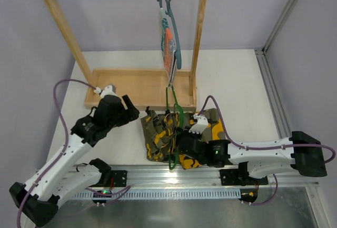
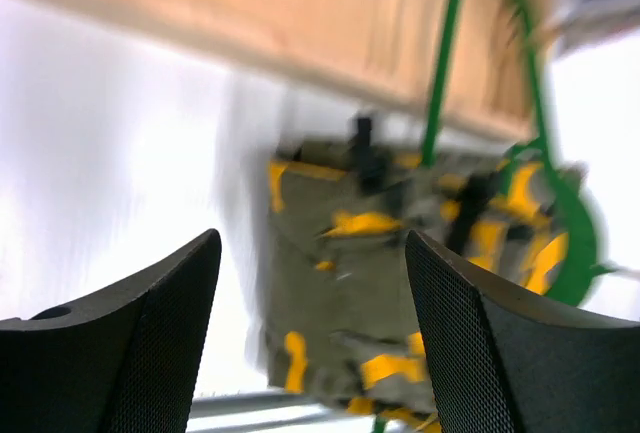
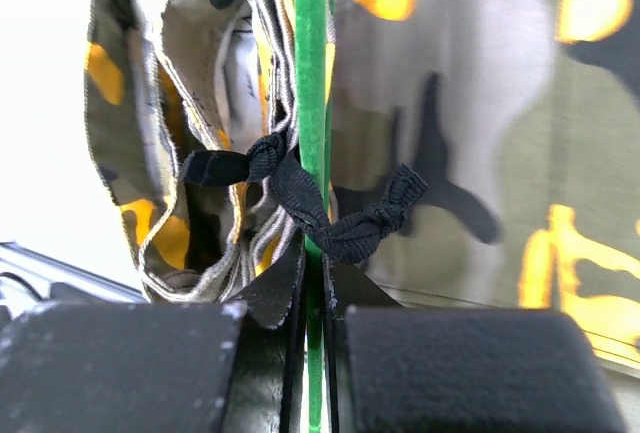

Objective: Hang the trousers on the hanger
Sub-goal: Place trousers on hanger

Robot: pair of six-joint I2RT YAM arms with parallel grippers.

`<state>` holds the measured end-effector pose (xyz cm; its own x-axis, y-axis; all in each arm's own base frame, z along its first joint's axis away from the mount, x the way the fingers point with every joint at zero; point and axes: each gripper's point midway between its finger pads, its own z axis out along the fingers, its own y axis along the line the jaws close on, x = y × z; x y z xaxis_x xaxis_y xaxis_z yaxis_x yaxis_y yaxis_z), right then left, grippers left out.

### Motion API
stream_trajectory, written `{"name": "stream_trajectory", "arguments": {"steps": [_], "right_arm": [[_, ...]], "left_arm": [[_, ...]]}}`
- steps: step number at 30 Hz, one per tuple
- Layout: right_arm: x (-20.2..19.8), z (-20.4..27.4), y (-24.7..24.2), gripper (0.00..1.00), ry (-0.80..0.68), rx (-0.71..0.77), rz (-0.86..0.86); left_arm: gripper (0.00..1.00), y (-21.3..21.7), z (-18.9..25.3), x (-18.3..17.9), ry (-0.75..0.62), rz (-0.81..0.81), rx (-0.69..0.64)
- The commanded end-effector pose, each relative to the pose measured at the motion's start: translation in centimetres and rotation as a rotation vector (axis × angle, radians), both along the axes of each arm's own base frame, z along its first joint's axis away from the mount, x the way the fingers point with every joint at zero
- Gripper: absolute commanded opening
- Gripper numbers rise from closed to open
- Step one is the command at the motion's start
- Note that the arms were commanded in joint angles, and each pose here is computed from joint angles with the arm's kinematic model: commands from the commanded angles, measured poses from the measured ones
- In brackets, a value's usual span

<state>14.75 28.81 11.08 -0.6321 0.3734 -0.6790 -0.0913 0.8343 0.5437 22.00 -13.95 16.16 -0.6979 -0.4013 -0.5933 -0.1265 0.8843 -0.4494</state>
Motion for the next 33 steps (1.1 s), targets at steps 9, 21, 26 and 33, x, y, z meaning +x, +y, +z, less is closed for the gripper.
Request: {"name": "stream_trajectory", "arguments": {"steps": [9,21,26,33], "right_arm": [[1.7,8.2,10.2,0.04,-0.075,0.169,0.061],[1.6,5.5,4.9,0.04,-0.082,0.047,0.013],[1.1,3.1,3.6,0.04,-0.059,-0.014,0.029],[0.6,0.3,0.7,0.04,-0.039,-0.112,0.019]], "left_arm": [[0.75,7.8,9.2,0.0,-0.136,0.198,0.283],[0.73,1.5,5.1,-0.9,-0.06,-0.049,0.063],[0.66,-2.6,0.9,-2.1,0.055,-0.197,-0.071],[0.63,-0.6,-6.9,-4.5,0.176,-0.044,-0.084]]}}
